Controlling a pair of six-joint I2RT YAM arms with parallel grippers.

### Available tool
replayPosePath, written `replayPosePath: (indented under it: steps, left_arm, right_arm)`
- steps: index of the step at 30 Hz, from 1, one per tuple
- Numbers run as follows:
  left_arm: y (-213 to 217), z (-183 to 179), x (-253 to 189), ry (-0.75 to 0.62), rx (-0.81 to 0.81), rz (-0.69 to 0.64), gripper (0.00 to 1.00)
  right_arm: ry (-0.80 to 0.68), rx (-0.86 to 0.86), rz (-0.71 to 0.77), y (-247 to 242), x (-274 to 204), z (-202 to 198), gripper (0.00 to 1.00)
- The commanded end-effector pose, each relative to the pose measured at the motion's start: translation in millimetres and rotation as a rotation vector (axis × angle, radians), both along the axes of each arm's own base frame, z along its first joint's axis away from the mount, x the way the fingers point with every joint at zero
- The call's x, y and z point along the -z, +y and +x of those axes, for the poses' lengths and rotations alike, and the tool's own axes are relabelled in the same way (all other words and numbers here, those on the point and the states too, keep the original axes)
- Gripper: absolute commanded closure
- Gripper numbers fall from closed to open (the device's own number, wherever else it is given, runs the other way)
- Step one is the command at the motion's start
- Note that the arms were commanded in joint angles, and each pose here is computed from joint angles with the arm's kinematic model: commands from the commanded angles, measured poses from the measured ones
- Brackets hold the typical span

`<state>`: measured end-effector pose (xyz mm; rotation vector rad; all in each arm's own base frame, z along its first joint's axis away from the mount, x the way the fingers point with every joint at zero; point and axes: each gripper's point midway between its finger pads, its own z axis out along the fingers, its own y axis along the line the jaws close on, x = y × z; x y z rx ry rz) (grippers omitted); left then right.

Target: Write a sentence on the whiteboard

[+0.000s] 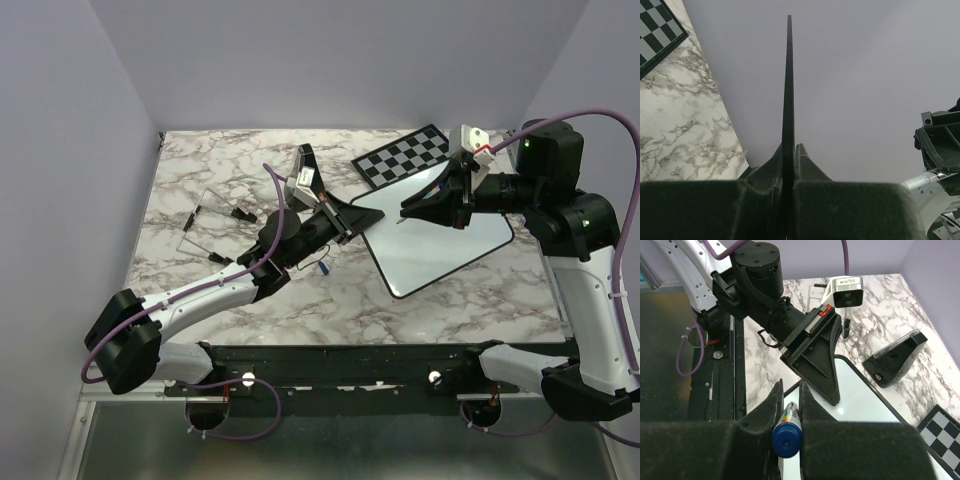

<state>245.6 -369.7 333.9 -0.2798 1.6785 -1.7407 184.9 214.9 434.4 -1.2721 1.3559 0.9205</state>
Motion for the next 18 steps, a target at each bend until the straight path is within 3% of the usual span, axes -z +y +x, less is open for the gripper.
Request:
replayPosePath:
  steps: [1,18]
  left_arm:
    - [11.8,-9.3,-57.0,-0.102,-0.005,-0.166,1.0]
    - [10.8,-6.7,-60.9,-0.108,-0.014,-0.167,1.0]
  right_arm:
    - [-0.006,-0.008,-0.001,-0.3,-5.5,-5.6,1.0]
    - [0.008,-0.007,-0.022,15.7,0.0,-1.5,1.0]
